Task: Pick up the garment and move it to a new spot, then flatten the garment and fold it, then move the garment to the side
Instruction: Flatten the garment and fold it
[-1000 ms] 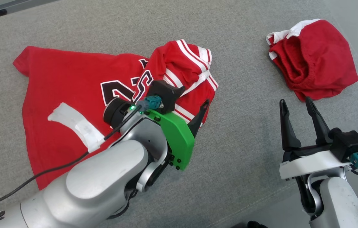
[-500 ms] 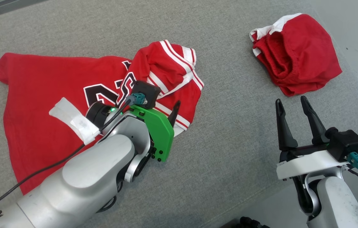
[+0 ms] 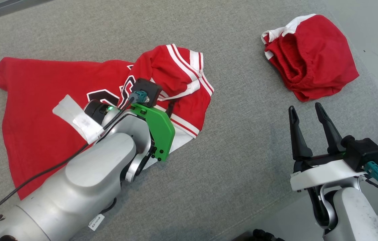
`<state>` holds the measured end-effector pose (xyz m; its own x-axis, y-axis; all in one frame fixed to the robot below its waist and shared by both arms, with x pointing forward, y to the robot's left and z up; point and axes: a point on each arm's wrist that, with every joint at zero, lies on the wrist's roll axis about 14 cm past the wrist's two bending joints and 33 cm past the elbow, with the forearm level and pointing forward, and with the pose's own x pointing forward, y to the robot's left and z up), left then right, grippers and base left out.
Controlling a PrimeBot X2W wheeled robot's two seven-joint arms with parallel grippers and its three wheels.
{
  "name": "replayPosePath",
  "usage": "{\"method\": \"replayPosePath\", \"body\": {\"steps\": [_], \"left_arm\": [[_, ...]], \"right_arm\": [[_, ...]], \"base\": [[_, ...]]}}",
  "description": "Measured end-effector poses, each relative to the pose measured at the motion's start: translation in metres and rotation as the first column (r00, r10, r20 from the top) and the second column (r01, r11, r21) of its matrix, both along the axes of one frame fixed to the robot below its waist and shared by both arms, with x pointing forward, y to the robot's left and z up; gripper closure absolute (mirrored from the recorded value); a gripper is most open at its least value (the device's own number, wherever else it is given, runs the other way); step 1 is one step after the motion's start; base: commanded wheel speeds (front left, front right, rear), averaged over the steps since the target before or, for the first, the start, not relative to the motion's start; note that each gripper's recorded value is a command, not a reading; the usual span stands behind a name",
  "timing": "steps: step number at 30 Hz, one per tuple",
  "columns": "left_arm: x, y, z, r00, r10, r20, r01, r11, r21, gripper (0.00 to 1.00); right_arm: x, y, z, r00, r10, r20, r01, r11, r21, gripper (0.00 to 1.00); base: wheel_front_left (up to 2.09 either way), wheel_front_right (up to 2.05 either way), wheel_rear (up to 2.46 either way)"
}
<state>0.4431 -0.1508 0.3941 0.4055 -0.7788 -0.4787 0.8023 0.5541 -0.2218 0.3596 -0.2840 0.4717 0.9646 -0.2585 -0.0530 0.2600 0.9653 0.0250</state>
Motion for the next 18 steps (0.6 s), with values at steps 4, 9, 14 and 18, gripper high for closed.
{"method": "replayPosePath", "body": {"steps": [4, 9, 14, 18], "left_arm": [[0.002, 0.000, -0.006, 1.000, -0.009, 0.008, 0.009, 1.000, 0.015, 1.00], [0.001, -0.002, -0.005, 1.000, -0.025, 0.014, 0.025, 1.000, 0.007, 1.00], [-0.006, -0.010, 0.018, 0.998, -0.059, 0.033, 0.061, 0.996, -0.058, 1.00], [-0.022, -0.017, 0.048, 0.992, -0.115, 0.042, 0.119, 0.984, -0.128, 1.00]], "right_arm": [[0.000, 0.000, -0.001, 1.000, 0.001, -0.004, -0.001, 1.000, 0.000, 0.00], [0.001, 0.000, -0.002, 1.000, -0.002, -0.004, 0.002, 1.000, 0.006, 0.00], [0.001, -0.001, -0.002, 1.000, -0.006, -0.003, 0.006, 1.000, 0.009, 0.00], [-0.001, 0.000, -0.005, 1.000, -0.005, -0.008, 0.005, 1.000, 0.017, 0.00]], "base": [[0.00, 0.00, 0.00], [0.00, 0.00, 0.00], [0.00, 0.00, 0.00], [0.00, 0.00, 0.00]]}}
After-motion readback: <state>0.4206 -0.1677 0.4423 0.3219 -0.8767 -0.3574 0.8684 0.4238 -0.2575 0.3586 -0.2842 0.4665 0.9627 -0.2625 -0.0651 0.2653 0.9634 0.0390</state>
